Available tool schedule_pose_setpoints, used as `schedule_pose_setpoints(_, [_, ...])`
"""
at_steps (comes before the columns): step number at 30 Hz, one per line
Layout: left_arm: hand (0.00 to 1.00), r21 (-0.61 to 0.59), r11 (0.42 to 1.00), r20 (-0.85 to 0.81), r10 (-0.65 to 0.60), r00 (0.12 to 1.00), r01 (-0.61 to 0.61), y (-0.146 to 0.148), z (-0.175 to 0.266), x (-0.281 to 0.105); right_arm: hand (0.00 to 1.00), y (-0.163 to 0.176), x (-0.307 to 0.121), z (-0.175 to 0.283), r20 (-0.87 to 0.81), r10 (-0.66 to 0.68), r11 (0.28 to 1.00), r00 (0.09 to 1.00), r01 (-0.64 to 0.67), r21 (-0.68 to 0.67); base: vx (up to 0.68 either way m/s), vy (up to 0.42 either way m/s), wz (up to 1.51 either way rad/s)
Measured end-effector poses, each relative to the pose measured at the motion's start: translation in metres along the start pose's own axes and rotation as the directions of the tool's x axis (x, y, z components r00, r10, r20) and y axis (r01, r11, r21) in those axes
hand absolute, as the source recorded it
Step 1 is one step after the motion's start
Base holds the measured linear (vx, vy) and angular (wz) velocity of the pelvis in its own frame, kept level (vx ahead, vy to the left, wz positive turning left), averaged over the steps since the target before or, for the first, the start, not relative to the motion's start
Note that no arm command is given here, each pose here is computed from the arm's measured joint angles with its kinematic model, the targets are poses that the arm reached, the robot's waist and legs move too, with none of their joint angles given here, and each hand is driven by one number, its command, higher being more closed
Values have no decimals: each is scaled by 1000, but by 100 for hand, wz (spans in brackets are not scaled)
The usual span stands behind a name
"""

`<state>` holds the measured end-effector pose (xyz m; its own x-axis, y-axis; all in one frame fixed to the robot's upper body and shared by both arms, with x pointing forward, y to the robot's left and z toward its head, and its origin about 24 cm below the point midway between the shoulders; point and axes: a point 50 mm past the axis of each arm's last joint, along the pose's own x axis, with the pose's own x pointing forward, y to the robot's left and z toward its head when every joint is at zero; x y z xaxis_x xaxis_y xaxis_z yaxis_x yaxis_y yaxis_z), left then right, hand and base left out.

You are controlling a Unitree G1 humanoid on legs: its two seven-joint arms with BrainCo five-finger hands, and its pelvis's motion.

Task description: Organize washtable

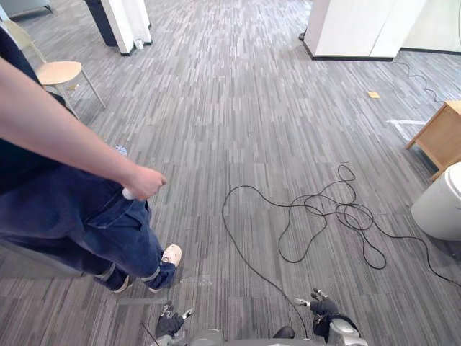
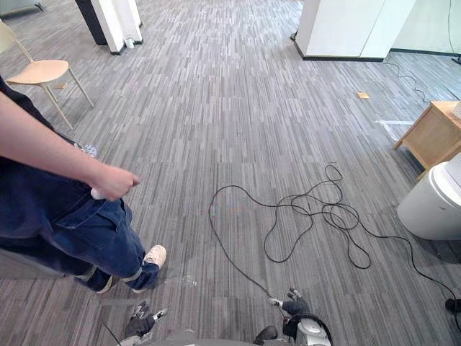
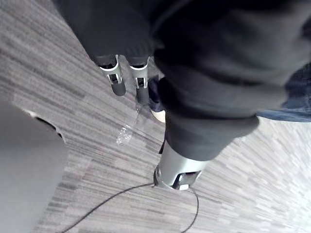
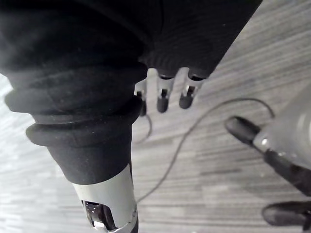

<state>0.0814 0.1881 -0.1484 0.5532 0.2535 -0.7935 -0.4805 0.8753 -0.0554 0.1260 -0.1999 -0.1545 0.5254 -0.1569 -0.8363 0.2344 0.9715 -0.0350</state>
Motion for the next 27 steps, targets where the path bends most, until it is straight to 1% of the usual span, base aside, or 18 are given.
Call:
schedule_pose_setpoints(4, [0,-10,999,-68,46,997,-47,15,-13,0,0,-6,-7,-25,-72,-36,998,997,39,51,37,242,-12])
schedule_pose_setpoints(6, [0,-18,995,-122,95,988,-98,30,-24,-4,0,-4,-10,-34,-95,-39,994,995,48,93,40,180,-30])
schedule_pose_setpoints(8, [0,-5,993,-145,113,983,-115,36,-28,-5,0,-3,-11,-38,-107,-39,993,993,51,108,80,133,-14])
schedule_pose_setpoints(10, [0,-29,990,-155,132,979,-138,40,-30,-6,0,-1,-12,-41,-119,-40,989,992,56,134,70,155,-4])
schedule_pose_setpoints(11, [0,-54,986,-125,148,981,-156,47,-21,-4,0,6,-12,-43,-136,-26,983,990,50,176,-25,147,14])
schedule_pose_setpoints(12, [0,-51,985,-126,160,979,-167,52,-22,-5,0,8,-12,-47,-162,-22,978,987,55,202,-56,148,20])
schedule_pose_setpoints(13, [0,-53,984,-132,164,978,-172,52,-25,-6,0,2,-13,-48,-164,-37,975,986,71,211,-33,86,-15])
schedule_pose_setpoints(14, [0,-56,978,-178,188,966,-201,58,-37,-13,0,1,-11,-42,-145,-39,971,989,72,227,10,137,-21])
schedule_pose_setpoints(16, [0,-63,973,-196,206,959,-222,63,-41,-16,0,13,-10,-40,-133,-15,964,991,50,263,76,99,-11])
schedule_pose_setpoints(17, [0,-19,980,-188,190,964,-197,63,-36,-12,0,28,-9,-35,-116,49,974,992,-21,224,53,17,1])
schedule_pose_setpoints(22, [0,-19,981,-184,189,965,-195,63,-35,-12,0,28,-8,-33,-112,50,975,992,-24,222,0,0,0])
schedule_pose_setpoints(24, [0,-13,982,-176,182,968,-187,61,-34,-12,0,30,-7,-30,-102,64,983,993,-46,177,0,0,0])
schedule_pose_setpoints(27, [0,5,987,-153,161,975,-162,57,-30,-10,0,28,-6,-24,-78,66,986,995,-54,155,0,0,0])
